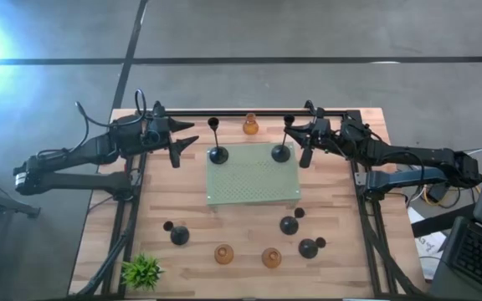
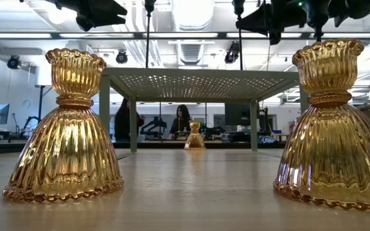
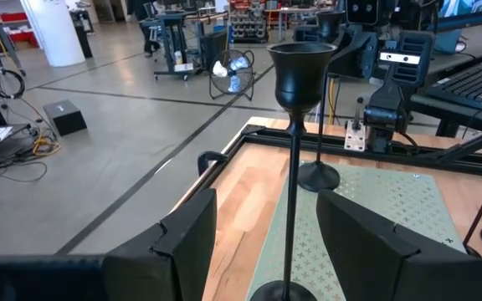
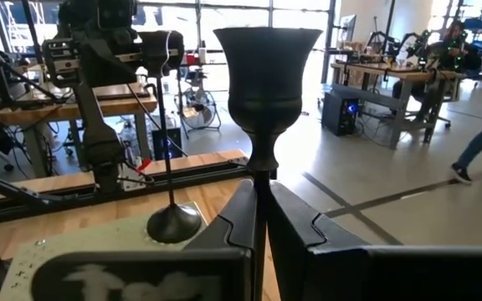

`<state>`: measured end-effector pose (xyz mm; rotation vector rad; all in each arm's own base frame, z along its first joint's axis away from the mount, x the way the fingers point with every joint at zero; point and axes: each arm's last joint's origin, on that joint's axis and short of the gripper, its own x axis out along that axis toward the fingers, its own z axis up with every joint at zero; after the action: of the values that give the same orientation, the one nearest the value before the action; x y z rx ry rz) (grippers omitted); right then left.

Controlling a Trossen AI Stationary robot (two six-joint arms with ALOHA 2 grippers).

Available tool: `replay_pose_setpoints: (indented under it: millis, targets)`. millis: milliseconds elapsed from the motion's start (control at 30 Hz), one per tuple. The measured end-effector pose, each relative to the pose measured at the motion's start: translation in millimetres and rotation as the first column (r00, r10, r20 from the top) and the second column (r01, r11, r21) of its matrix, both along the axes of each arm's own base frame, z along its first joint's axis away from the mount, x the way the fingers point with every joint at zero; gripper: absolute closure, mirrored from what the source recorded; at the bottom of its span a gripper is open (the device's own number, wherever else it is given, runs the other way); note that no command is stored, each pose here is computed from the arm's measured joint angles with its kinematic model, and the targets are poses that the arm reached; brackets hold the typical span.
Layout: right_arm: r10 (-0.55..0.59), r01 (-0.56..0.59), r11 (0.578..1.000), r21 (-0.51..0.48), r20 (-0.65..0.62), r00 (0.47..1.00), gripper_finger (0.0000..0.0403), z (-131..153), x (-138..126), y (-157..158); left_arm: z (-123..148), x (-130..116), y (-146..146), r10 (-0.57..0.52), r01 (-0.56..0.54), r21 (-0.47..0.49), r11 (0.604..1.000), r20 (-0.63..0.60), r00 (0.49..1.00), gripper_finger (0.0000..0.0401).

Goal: Pick & Place candle stick holders
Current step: Adjust the right large black candle holder on the shelf, then put the right small black candle holder on the shelf

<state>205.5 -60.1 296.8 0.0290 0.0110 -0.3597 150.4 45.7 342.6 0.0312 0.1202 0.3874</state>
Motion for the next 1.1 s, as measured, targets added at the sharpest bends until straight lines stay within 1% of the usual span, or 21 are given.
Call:
replay_pose_setpoints:
  millis: [333, 500, 767, 1100]
  targets:
    - [-0.018, 0.018, 1.000, -0.002, -0.005, 1.000, 0.0394, 0.7, -2.3, 0.0, -0.2, 0.4, 0.1, 0.000, 0.000, 0.000, 1.000, -0.001, 1.000, 0.0190]
    - [-0.019, 0.019, 1.000, -0.003, -0.006, 1.000, 0.0375, 0.7, -2.3, 0.0, -0.2, 0.4, 0.1, 0.000, 0.000, 0.000, 1.000, -0.001, 1.000, 0.0190]
    - [-0.019, 0.019, 1.000, -0.007, -0.012, 1.000, 0.0324, 0.0, -2.1, -0.1, -0.2, 0.4, 0.1, 0.000, 0.000, 0.000, 1.000, -0.001, 1.000, 0.0190]
    - [-0.019, 0.018, 0.999, -0.037, -0.011, 1.000, 0.0221, 2.1, -4.0, 0.5, -0.2, 0.4, 0.1, 0.000, 0.000, -0.001, 1.000, -0.002, 1.000, 0.0190]
